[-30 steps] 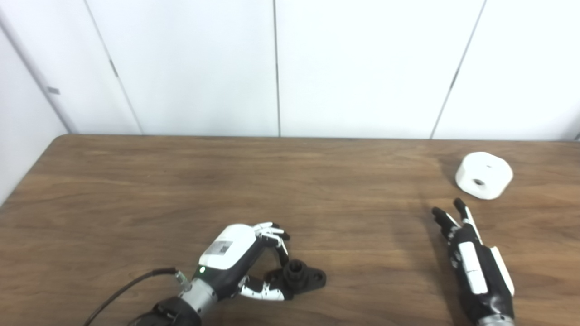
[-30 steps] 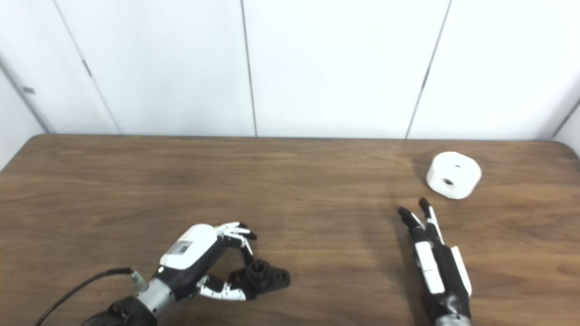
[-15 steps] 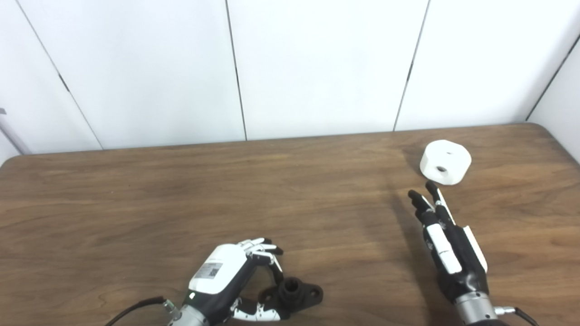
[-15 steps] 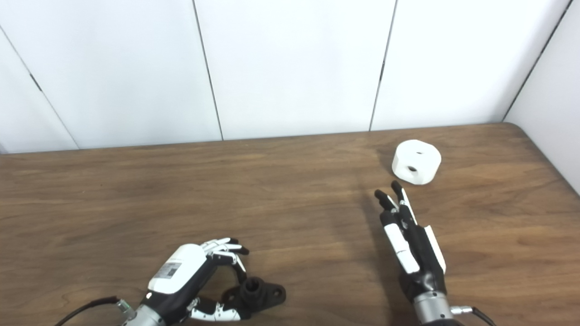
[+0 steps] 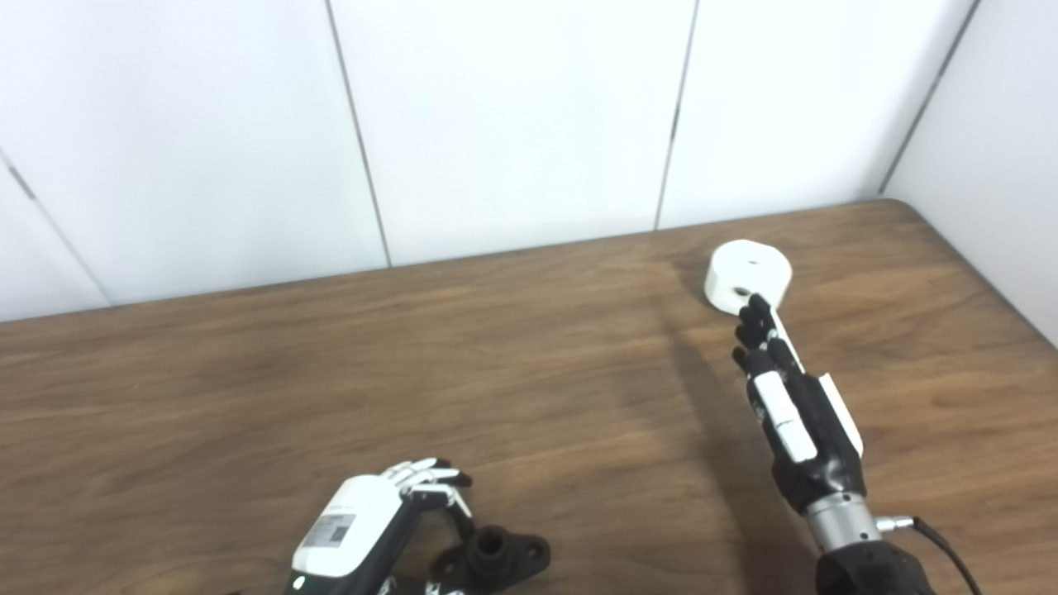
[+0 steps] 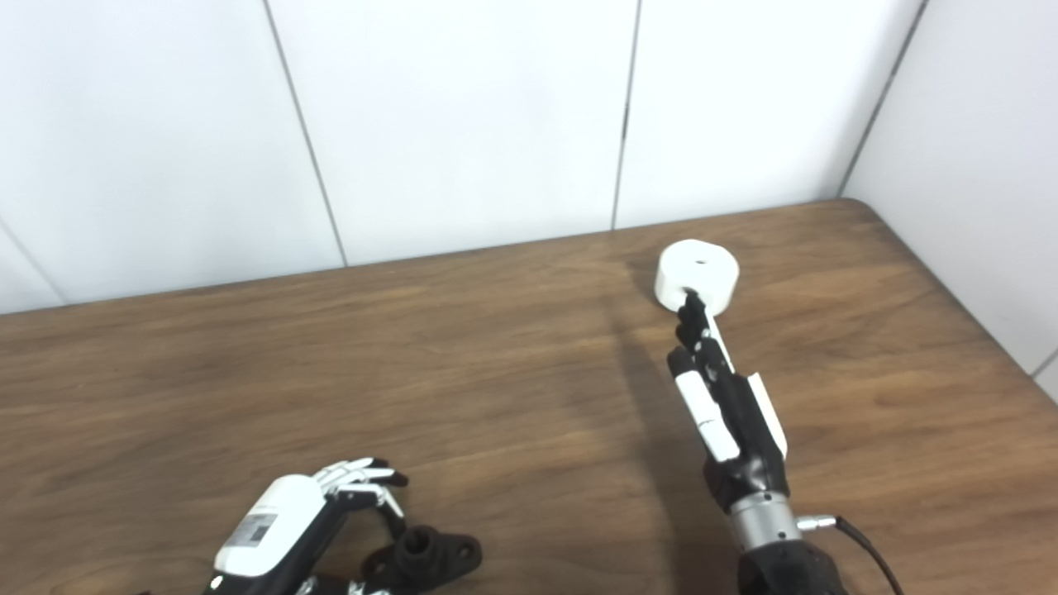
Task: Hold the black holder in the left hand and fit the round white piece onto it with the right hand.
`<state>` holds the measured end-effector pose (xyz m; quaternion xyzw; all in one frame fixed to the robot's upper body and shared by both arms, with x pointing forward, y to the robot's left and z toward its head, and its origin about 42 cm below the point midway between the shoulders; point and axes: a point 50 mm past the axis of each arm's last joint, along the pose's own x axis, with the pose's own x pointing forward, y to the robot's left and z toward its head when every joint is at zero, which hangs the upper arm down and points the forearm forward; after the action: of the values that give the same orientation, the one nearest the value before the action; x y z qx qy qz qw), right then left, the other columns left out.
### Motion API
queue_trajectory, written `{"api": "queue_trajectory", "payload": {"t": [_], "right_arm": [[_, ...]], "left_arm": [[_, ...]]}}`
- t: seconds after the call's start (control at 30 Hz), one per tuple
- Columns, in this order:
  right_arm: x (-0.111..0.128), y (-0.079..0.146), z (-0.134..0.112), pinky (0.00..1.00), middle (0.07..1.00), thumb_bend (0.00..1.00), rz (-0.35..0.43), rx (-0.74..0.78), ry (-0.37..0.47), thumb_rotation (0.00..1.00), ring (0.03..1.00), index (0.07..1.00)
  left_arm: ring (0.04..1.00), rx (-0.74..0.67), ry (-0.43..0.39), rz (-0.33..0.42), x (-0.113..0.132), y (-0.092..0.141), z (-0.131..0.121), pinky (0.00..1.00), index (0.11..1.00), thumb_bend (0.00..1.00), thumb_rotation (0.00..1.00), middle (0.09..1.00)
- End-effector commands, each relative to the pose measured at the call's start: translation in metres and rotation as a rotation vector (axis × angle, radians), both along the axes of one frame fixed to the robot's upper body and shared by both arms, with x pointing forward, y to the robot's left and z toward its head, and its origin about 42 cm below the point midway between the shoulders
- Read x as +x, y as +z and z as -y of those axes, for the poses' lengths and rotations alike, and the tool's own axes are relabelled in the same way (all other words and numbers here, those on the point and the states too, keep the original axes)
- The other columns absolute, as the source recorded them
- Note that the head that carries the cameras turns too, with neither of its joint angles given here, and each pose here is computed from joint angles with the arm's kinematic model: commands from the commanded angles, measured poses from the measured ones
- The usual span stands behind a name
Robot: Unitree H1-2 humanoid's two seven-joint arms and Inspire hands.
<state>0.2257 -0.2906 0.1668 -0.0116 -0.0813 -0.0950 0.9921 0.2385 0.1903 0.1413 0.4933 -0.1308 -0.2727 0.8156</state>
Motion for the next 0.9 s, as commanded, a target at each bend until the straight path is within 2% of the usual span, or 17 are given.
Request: {"api": "queue_trajectory", "payload": {"t": [0.0,0.13,0.2,0.33,0.4,0.5,0.7,0.87], "right_arm": [[0.002,0.019,0.006,1.0,0.999,0.56,0.061,-0.048,-0.012,0.76,1.0,0.943],[0.011,0.039,0.023,1.0,1.0,0.61,0.047,-0.131,-0.029,0.71,1.0,0.924],[0.018,0.05,0.03,1.0,1.0,0.63,0.02,-0.197,-0.039,0.63,1.0,0.929],[0.04,0.076,0.047,0.97,0.999,0.69,-0.048,-0.419,-0.077,0.55,0.99,0.944],[0.049,0.084,0.052,0.99,1.0,0.74,-0.065,-0.474,-0.084,0.47,0.998,0.937],[0.065,0.093,0.061,1.0,1.0,0.78,-0.086,-0.564,-0.09,0.41,1.0,0.921],[0.103,0.11,0.078,1.0,1.0,0.85,-0.144,-0.801,-0.106,0.39,1.0,0.895],[0.13,0.116,0.087,0.97,1.0,0.88,-0.199,-0.877,-0.1,0.38,1.0,0.898]], "left_arm": [[0.873,0.098,0.006,-0.073,-0.009,-0.016,-0.016,0.87,0.487,0.52,0.05,0.792],[0.867,0.099,-0.001,-0.064,-0.009,-0.017,-0.018,0.85,0.486,0.52,0.05,0.789],[0.865,0.102,-0.001,-0.064,-0.01,-0.017,-0.018,0.85,0.486,0.52,0.05,0.787],[0.869,0.107,-0.003,-0.067,-0.01,-0.016,-0.017,0.86,0.486,0.52,0.05,0.788],[0.87,0.108,-0.003,-0.067,-0.01,-0.016,-0.017,0.86,0.486,0.52,0.05,0.791],[0.873,0.108,-0.002,-0.07,-0.011,-0.016,-0.017,0.86,0.486,0.52,0.05,0.794],[0.869,0.128,0.002,-0.061,-0.013,-0.015,-0.016,0.86,0.486,0.52,0.05,0.79],[0.867,0.14,0.004,-0.06,-0.013,-0.015,-0.015,0.86,0.486,0.52,0.05,0.791]]}}
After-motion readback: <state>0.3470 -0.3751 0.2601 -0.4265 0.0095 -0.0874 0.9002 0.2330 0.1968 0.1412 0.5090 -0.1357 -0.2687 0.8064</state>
